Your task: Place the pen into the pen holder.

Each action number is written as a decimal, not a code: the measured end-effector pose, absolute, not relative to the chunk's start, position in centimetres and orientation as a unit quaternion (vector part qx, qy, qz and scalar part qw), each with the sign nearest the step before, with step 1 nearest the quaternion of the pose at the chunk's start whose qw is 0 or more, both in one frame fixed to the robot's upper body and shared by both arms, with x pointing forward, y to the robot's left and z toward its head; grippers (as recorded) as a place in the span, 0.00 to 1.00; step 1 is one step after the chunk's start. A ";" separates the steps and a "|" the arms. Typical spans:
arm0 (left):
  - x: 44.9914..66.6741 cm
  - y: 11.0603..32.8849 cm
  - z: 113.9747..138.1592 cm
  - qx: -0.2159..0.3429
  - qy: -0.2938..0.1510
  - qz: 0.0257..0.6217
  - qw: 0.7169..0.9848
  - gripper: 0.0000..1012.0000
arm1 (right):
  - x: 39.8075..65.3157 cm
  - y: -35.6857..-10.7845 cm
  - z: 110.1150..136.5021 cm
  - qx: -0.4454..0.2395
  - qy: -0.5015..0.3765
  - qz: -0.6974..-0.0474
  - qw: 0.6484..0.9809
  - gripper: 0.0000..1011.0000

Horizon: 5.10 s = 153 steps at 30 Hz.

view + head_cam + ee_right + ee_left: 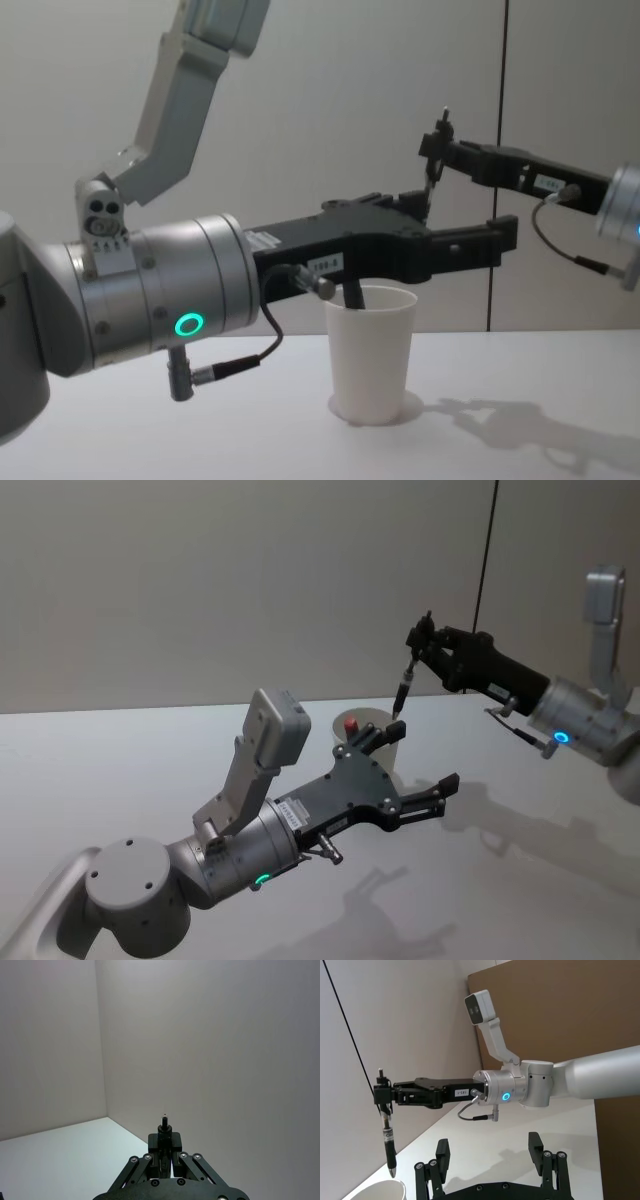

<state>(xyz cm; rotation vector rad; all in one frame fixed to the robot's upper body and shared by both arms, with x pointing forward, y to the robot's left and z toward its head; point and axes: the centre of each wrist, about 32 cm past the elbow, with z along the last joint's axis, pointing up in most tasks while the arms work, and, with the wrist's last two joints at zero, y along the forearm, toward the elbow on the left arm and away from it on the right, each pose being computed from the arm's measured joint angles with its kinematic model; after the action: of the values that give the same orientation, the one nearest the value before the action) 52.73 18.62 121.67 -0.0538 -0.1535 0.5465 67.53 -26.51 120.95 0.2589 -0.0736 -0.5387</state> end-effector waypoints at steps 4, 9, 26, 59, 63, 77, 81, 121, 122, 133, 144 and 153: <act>52.7 18.6 121.7 -0.027 -0.076 0.270 0.960 0.99 | 68.0 -26.0 120.7 0.126 -0.036 -0.264 0.955 0.13; 52.7 18.6 121.7 -0.027 -0.076 0.270 0.960 0.99 | 68.2 -25.6 120.3 0.122 -0.032 -0.265 0.956 0.13; 52.7 18.6 121.7 -0.027 -0.076 0.270 0.960 0.99 | 68.6 -24.6 119.8 0.110 -0.025 -0.261 0.959 0.13; 52.7 18.6 121.7 -0.027 -0.076 0.270 0.960 0.99 | 68.6 -24.8 119.6 0.101 -0.027 -0.266 0.958 0.99; 52.7 18.6 121.7 -0.027 -0.076 0.270 0.960 0.99 | 68.6 -25.1 119.6 0.102 -0.031 -0.269 0.957 0.99; 52.7 18.6 121.7 -0.027 -0.076 0.270 0.960 0.99 | 67.3 -26.8 119.3 0.107 -0.041 -0.287 0.951 0.99; 52.7 18.6 121.7 -0.027 -0.076 0.270 0.960 0.99 | 66.6 -27.2 119.7 0.107 -0.044 -0.291 0.950 0.99; 52.7 18.6 121.7 -0.027 -0.076 0.270 0.960 0.99 | 57.6 -29.8 120.0 0.083 -0.053 -0.346 0.933 0.99; 52.7 18.6 121.7 -0.027 -0.076 0.270 0.960 0.99 | 57.5 -29.8 120.0 0.083 -0.053 -0.347 0.933 0.99; 52.7 18.6 121.7 -0.027 -0.076 0.270 0.960 0.99 | 57.0 -29.9 120.1 0.081 -0.053 -0.349 0.932 0.99; 52.7 18.6 121.7 -0.027 -0.076 0.270 0.960 0.99 | 56.8 -30.0 120.1 0.081 -0.053 -0.351 0.931 0.99; 52.7 18.6 121.7 -0.027 -0.076 0.270 0.960 0.99 | 56.8 -30.0 120.1 0.081 -0.053 -0.351 0.931 0.99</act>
<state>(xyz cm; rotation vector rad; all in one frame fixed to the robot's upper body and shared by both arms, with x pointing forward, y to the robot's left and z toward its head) 52.73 18.63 121.67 -0.0538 -0.1535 0.5465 56.77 -29.98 120.07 0.1656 -0.1092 -0.7183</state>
